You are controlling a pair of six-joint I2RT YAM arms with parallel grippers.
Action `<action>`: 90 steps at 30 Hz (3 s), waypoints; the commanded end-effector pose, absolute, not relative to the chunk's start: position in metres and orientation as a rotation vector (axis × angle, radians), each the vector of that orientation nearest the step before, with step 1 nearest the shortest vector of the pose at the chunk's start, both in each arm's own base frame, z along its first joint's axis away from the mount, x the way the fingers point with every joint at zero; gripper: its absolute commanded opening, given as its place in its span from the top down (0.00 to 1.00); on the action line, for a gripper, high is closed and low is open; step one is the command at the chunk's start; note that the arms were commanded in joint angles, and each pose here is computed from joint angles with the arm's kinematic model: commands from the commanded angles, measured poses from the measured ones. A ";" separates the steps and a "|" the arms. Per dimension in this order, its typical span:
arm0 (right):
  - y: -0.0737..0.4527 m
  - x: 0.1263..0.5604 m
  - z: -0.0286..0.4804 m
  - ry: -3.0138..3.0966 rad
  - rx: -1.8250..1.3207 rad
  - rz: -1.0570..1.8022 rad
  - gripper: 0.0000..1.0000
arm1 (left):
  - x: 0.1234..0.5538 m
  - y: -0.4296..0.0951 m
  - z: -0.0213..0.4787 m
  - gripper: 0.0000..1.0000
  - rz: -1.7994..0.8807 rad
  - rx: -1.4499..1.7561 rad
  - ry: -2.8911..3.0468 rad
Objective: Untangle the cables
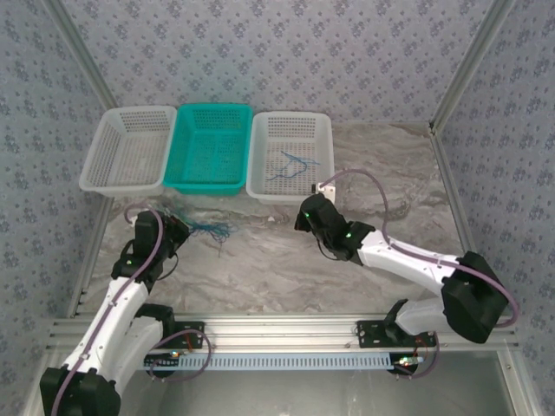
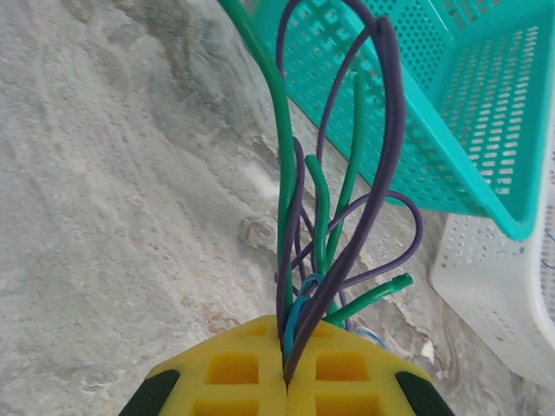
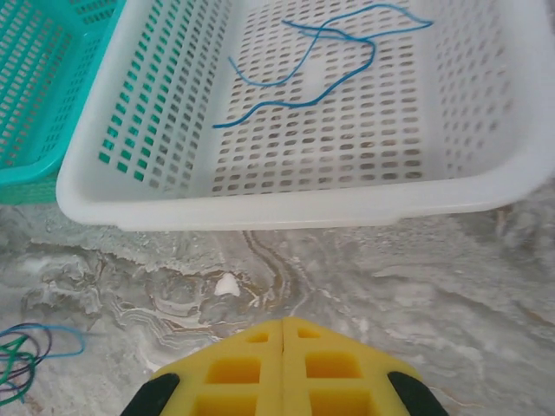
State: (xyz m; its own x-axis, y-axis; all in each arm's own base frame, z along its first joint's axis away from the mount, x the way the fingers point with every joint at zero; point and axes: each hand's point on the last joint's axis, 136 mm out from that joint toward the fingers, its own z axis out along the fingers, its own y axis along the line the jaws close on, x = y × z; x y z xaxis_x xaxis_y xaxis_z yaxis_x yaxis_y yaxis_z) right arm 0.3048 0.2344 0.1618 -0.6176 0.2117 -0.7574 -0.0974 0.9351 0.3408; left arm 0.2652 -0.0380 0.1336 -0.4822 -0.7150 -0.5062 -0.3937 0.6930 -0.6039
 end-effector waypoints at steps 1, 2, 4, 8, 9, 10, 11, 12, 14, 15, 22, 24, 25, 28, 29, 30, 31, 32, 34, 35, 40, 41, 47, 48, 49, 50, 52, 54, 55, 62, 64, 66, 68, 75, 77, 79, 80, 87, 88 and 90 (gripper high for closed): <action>0.238 0.299 0.174 2.164 -0.003 0.468 1.00 | 0.266 -0.033 0.132 0.97 -0.492 -0.837 2.119; 0.254 0.295 0.177 2.157 -0.096 0.546 1.00 | 0.268 -0.037 0.132 0.97 -0.521 -0.823 2.115; 0.282 0.285 0.180 2.166 -0.221 0.692 1.00 | 0.272 -0.048 0.132 1.00 -0.590 -0.774 2.114; 0.317 0.270 0.170 2.202 -0.362 0.864 0.93 | 0.282 -0.082 0.148 1.00 -0.815 -0.617 2.086; 0.317 0.272 0.167 2.214 -0.334 0.882 0.90 | 0.284 -0.089 0.157 1.00 -0.878 -0.595 2.062; 0.316 0.274 0.166 2.219 -0.303 0.904 0.87 | 0.285 -0.093 0.165 1.00 -0.920 -0.586 2.038; 0.315 0.276 0.165 2.218 -0.276 0.937 0.80 | 0.286 -0.095 0.175 1.00 -0.952 -0.580 2.005; 0.315 0.279 0.167 2.214 -0.233 1.001 0.71 | 0.286 -0.095 0.185 1.00 -0.965 -0.582 1.978; 0.319 0.282 0.172 2.202 -0.211 1.091 0.55 | 0.287 -0.093 0.198 1.00 -0.976 -0.589 1.944; 0.322 0.283 0.175 2.203 -0.215 1.125 0.53 | 0.288 -0.094 0.204 1.00 -0.991 -0.590 1.931; 0.350 0.296 0.205 2.149 -0.209 1.342 0.38 | 0.293 -0.105 0.231 1.00 -1.143 -0.599 1.842; 0.353 0.303 0.203 2.142 -0.167 1.369 0.34 | 0.294 -0.109 0.240 1.00 -1.199 -0.602 1.813; 0.354 0.307 0.203 2.130 -0.151 1.397 0.34 | 0.294 -0.110 0.245 1.00 -1.220 -0.604 1.802; 0.358 0.313 0.212 2.069 -0.101 1.506 0.45 | 0.294 -0.112 0.256 1.00 -1.252 -0.607 1.783; 0.359 0.314 0.215 2.055 -0.091 1.535 0.54 | 0.294 -0.112 0.258 1.00 -1.253 -0.606 1.782; 0.360 0.316 0.217 2.052 -0.077 1.550 0.63 | 0.294 -0.112 0.260 1.00 -1.254 -0.602 1.781; 0.360 0.317 0.218 2.047 -0.069 1.557 0.72 | 0.294 -0.113 0.261 1.00 -1.257 -0.602 1.781; 0.359 0.319 0.220 2.038 -0.063 1.560 0.79 | 0.295 -0.113 0.262 1.00 -1.261 -0.597 1.780; 0.359 0.320 0.225 2.024 -0.062 1.564 0.82 | 0.295 -0.115 0.263 1.00 -1.273 -0.595 1.778; 0.359 0.320 0.227 2.018 -0.062 1.567 0.83 | 0.296 -0.115 0.262 1.00 -1.283 -0.597 1.777; 0.359 0.321 0.243 1.954 -0.061 1.636 0.95 | 0.299 -0.119 0.257 1.00 -1.311 -0.603 1.787; 0.359 0.322 0.246 1.943 -0.054 1.652 1.00 | 0.299 -0.119 0.255 1.00 -1.306 -0.607 1.792; 0.345 0.319 0.256 1.909 -0.027 1.640 1.00 | 0.299 -0.106 0.229 1.00 -1.152 -0.649 1.881; 0.340 0.319 0.257 1.906 -0.018 1.619 1.00 | 0.299 -0.105 0.225 1.00 -1.136 -0.653 1.889; 0.335 0.320 0.259 1.897 -0.009 1.611 1.00 | 0.299 -0.104 0.219 1.00 -1.123 -0.668 1.902; 0.330 0.320 0.263 1.880 -0.002 1.611 1.00 | 0.299 -0.101 0.211 1.00 -1.104 -0.689 1.918; 0.326 0.319 0.273 1.842 -0.001 1.637 1.00 | 0.300 -0.101 0.199 1.00 -1.086 -0.699 1.951; 0.326 0.316 0.291 1.776 -0.014 1.698 1.00 | 0.300 -0.103 0.189 0.91 -1.085 -0.693 1.970; 0.326 0.315 0.297 1.756 -0.018 1.717 1.00 | 0.300 -0.105 0.186 0.87 -1.093 -0.676 1.978; 0.343 0.294 0.313 1.794 -0.226 1.625 1.00 | 0.277 -0.074 0.214 0.42 -0.796 -0.557 1.969; 0.349 0.286 0.310 1.829 -0.308 1.587 1.00 | 0.268 -0.069 0.239 0.33 -0.731 -0.452 1.925; 0.353 0.278 0.304 1.872 -0.382 1.562 1.00 | 0.260 -0.084 0.269 0.31 -0.763 -0.261 1.873; 0.353 0.276 0.296 1.916 -0.409 1.534 1.00 | 0.251 -0.114 0.292 0.31 -0.857 -0.043 1.843; 0.355 0.274 0.289 1.947 -0.421 1.537 1.00 | 0.223 -0.216 0.295 0.21 -0.894 0.526 1.853; 0.359 0.271 0.291 1.939 -0.439 1.549 1.00 | 0.231 -0.227 0.284 0.16 -0.874 0.544 1.879; 0.363 0.267 0.296 1.920 -0.463 1.568 1.00 | 0.237 -0.237 0.274 0.12 -0.881 0.562 1.887; 0.365 0.264 0.300 1.906 -0.479 1.586 1.00 | 0.241 -0.240 0.268 0.10 -0.877 0.563 1.893; 0.380 0.245 0.324 1.820 -0.565 1.703 1.00 | 0.268 -0.240 0.245 0.27 -0.802 0.471 1.906; 0.380 0.245 0.324 1.823 -0.561 1.700 1.00 | 0.269 -0.241 0.247 0.38 -0.814 0.465 1.896; 0.378 0.249 0.324 1.830 -0.534 1.687 1.00 | 0.271 -0.244 0.248 0.70 -0.837 0.452 1.886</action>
State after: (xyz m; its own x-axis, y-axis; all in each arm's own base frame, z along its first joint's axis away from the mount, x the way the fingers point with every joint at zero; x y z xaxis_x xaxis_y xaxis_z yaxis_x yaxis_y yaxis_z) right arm 0.2508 0.3746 0.2975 -0.7736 0.0758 -0.6291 -0.6105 0.1765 0.7721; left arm 0.2618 -0.2391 0.2263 -0.5175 0.0145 -0.8555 0.6113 0.7058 -0.3579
